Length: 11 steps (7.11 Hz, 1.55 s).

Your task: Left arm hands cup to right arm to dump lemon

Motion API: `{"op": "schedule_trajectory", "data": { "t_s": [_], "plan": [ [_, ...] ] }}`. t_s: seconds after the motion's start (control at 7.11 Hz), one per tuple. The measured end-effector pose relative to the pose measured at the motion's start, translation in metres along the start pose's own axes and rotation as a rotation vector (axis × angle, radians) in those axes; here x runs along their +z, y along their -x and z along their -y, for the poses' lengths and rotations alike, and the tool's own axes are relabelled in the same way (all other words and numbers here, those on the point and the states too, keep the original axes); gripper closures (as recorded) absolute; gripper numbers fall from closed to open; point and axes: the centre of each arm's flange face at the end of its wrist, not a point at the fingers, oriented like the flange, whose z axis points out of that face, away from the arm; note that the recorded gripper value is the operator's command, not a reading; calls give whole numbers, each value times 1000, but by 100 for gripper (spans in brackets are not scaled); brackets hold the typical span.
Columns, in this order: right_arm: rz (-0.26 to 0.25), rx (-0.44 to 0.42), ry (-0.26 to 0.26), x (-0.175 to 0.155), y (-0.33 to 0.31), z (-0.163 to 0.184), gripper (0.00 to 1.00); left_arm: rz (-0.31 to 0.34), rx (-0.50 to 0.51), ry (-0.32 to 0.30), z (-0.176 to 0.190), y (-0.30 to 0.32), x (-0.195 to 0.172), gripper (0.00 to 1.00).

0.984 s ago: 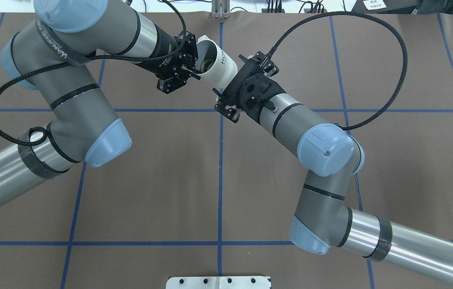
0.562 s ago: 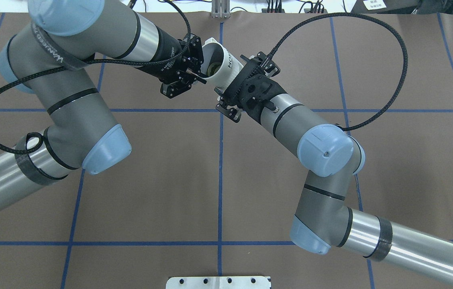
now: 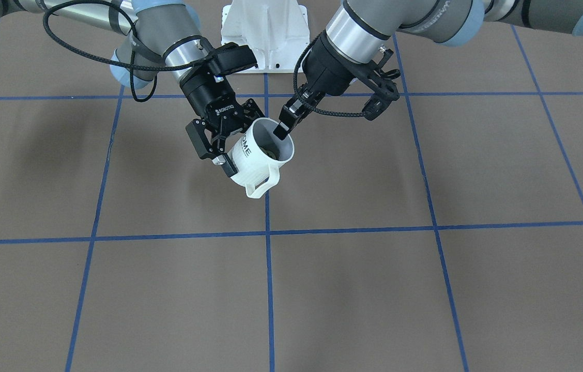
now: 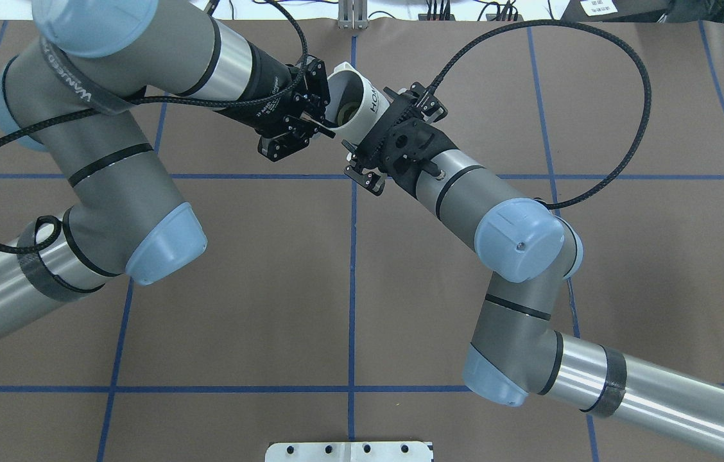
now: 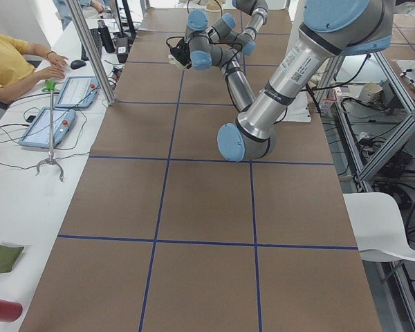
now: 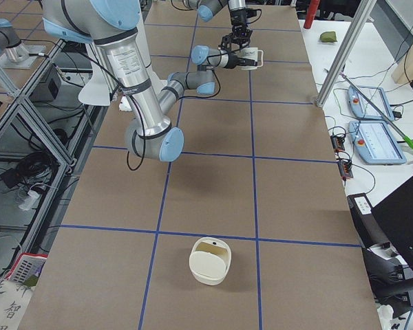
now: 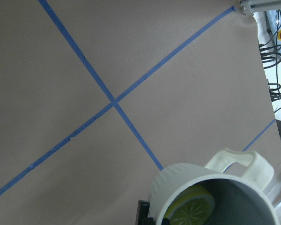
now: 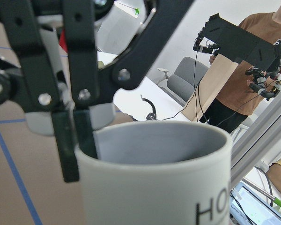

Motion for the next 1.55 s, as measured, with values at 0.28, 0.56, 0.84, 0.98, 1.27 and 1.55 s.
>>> {"op": "schedule_trajectory", "data": {
  "t_s": [0.28, 0.56, 0.84, 0.98, 1.27, 1.55],
  "plan": [
    [-12, 0, -2, 0, 1, 0, 32, 1, 2, 4, -2, 1, 0, 99],
    [-17, 2, -1, -1, 6, 0, 76, 7, 13, 13, -3, 3, 0, 1],
    [-17, 8, 4, -1, 7, -4, 82, 21, 72, 39, -4, 5, -5, 0],
    [-18, 19, 5, -2, 6, -6, 86, 22, 108, 50, -1, 4, -13, 0],
    [-21, 126, 19, -1, 5, -12, 100, 33, 189, 50, 27, -11, -45, 0],
    [-36, 216, 77, 0, 0, -25, 100, 74, 352, 10, 70, -13, -76, 0]
  ]
}}
